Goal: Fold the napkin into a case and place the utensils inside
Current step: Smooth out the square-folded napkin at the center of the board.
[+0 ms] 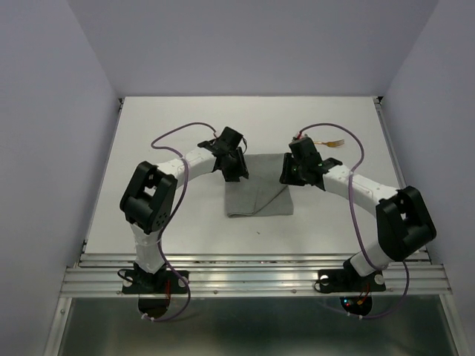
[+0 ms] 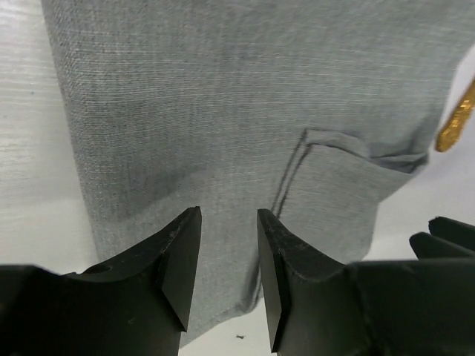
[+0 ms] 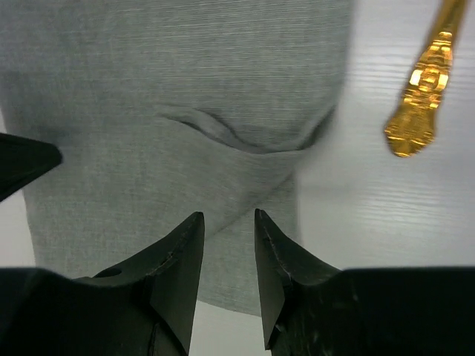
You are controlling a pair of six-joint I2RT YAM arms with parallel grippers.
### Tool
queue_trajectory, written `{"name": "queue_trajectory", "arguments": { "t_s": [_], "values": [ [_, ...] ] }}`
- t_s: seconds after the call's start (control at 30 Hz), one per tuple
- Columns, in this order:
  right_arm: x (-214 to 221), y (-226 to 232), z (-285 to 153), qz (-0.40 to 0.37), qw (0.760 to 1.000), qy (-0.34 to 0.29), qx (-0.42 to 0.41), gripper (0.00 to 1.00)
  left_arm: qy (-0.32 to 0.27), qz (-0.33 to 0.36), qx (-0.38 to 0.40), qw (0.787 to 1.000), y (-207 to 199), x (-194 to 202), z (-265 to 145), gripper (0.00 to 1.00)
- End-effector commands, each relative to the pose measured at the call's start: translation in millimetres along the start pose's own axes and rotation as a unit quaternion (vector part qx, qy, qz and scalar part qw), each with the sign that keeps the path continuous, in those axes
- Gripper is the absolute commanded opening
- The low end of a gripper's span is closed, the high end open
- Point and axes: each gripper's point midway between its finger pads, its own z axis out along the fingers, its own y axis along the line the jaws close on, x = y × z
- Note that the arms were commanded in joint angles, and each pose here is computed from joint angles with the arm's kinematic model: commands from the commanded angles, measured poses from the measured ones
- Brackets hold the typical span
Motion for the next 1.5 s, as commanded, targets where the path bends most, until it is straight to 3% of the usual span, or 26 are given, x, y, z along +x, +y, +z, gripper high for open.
{"name": "queue_trajectory", "arguments": {
  "t_s": [0.0,0.33,0.57,0.67,0.73,0.93,1.13,1.33,1.47],
  "values": [
    [-6,52,4,-0.048,0.998,-0.002,-0.043,0.39,-0.007,0.010,0.002,1.000,11,-1,8,0.47],
    [6,103,57,-0.076,0.994,0.034,-0.069,0.38,0.034,-0.010,-0.036,0.999,62,26,37,0.46],
    [35,84,84,-0.087,0.993,0.077,-0.038,0.36,0.042,-0.013,-0.046,0.998,72,28,43,0.45],
    [37,74,72,-0.082,0.994,0.070,-0.028,0.36,0.042,-0.019,-0.050,0.998,76,28,44,0.45],
    [43,60,60,-0.084,0.994,0.067,-0.014,0.36,0.043,-0.020,-0.042,0.998,75,28,44,0.39],
    [81,0,32,-0.092,0.989,0.093,0.065,0.35,0.040,-0.039,-0.040,0.998,82,29,41,0.39],
    [92,-33,-12,-0.072,0.988,0.087,0.105,0.35,0.046,-0.050,-0.044,0.997,92,32,44,0.39],
    [67,-27,-37,-0.051,0.993,0.041,0.097,0.36,0.048,-0.052,-0.036,0.997,89,33,45,0.39],
    [36,-1,-28,-0.044,0.996,0.007,0.075,0.36,0.044,-0.048,-0.033,0.997,87,31,43,0.39]
  ]
}}
